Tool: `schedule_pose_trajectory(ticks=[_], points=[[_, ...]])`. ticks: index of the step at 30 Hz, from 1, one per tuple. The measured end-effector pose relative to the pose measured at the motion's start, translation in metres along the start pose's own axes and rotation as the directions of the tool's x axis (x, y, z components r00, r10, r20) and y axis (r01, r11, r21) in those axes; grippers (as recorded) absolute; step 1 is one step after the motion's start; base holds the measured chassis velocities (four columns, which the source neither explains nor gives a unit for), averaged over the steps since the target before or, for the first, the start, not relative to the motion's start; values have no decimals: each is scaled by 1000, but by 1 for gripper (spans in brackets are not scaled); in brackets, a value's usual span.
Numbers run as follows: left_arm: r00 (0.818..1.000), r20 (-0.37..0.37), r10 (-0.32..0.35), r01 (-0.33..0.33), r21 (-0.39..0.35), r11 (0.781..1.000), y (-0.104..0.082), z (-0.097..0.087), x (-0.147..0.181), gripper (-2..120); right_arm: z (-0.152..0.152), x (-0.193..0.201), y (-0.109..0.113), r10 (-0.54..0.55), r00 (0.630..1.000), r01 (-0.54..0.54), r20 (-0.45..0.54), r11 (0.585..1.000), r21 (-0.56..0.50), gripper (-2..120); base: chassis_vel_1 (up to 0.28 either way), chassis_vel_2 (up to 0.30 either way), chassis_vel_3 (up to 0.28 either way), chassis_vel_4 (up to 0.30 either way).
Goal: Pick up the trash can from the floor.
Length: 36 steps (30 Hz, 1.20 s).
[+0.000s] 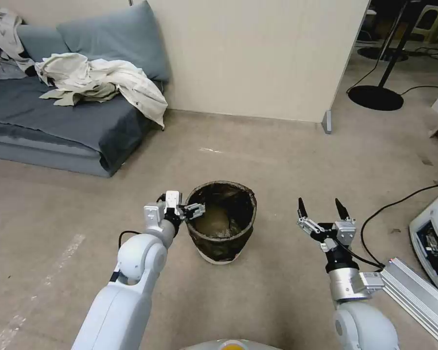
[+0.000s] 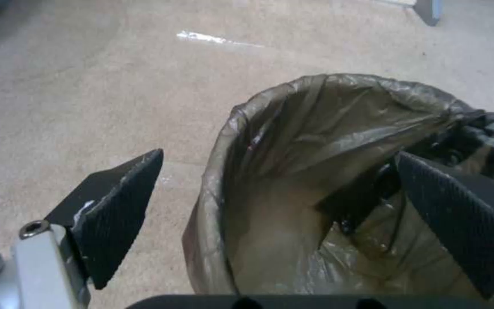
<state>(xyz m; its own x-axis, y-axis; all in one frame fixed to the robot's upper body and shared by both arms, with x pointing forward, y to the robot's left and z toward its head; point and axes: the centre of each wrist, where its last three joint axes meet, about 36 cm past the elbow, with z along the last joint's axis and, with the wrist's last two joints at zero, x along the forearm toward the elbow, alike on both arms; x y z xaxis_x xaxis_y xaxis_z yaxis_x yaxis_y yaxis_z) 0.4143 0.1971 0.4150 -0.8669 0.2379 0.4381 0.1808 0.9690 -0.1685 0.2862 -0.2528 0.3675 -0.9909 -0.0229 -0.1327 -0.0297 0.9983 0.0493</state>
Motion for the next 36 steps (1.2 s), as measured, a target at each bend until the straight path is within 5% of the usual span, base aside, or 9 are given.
schedule_pose_trajectory(ticks=[36], points=[[979, -178, -97, 85, -76, 993, 4, 17, -61, 98, 6, -4, -2, 0, 1000, 0, -5, 1000, 1, 100, 0, 0, 0, 0]])
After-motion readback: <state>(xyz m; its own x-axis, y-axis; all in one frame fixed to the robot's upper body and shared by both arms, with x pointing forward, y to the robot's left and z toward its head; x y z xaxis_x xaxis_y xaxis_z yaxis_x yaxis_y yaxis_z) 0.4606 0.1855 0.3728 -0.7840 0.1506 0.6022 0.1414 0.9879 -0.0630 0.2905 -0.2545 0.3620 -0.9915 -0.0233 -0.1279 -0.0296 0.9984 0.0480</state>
